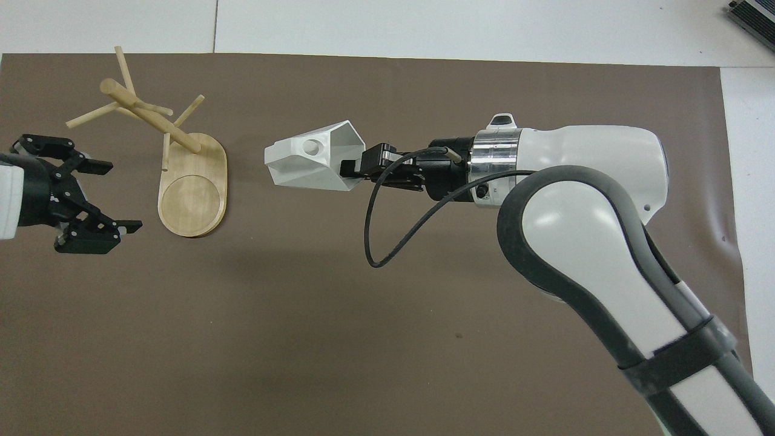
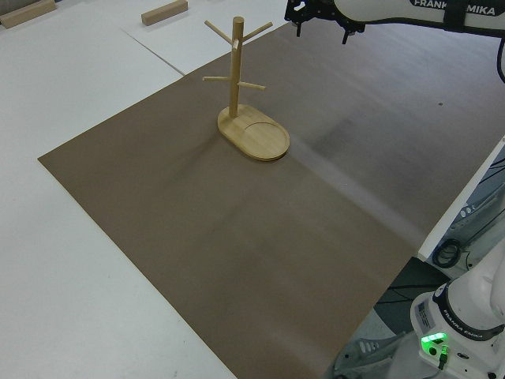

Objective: Hang cup on rack
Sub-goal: 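Move the left gripper to the cup held by the right gripper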

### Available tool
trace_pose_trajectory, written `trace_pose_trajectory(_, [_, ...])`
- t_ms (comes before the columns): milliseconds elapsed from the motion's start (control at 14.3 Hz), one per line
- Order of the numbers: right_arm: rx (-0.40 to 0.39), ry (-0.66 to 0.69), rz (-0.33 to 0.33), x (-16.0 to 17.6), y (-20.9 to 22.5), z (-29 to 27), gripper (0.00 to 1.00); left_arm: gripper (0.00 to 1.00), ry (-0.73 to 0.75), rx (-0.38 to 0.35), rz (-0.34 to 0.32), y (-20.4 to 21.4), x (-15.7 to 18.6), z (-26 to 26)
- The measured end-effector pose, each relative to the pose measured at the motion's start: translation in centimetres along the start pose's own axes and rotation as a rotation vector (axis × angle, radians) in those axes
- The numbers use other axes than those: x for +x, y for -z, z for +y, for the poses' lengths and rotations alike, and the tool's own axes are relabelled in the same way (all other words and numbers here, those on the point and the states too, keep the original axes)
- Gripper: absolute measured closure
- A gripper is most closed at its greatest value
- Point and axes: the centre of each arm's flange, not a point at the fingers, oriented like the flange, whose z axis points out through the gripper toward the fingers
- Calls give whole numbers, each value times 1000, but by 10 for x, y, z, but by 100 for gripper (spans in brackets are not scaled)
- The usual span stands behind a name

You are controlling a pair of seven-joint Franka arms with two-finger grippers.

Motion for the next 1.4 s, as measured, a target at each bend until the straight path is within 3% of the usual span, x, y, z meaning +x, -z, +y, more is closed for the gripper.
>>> trace_pose_trajectory(631, [-43,50,-54,-12,-13,-3,94,0,-95,-39,101,-37,51,26])
trace_pose_trajectory(982, [-82,64,-62,-13,-13,-1,94,0,-147,-59,115,-47,70,41])
trace_pose_trajectory(1402, [-84,60,-62,-13,-13,-1,94,0,-228,6,139,-65,91,56])
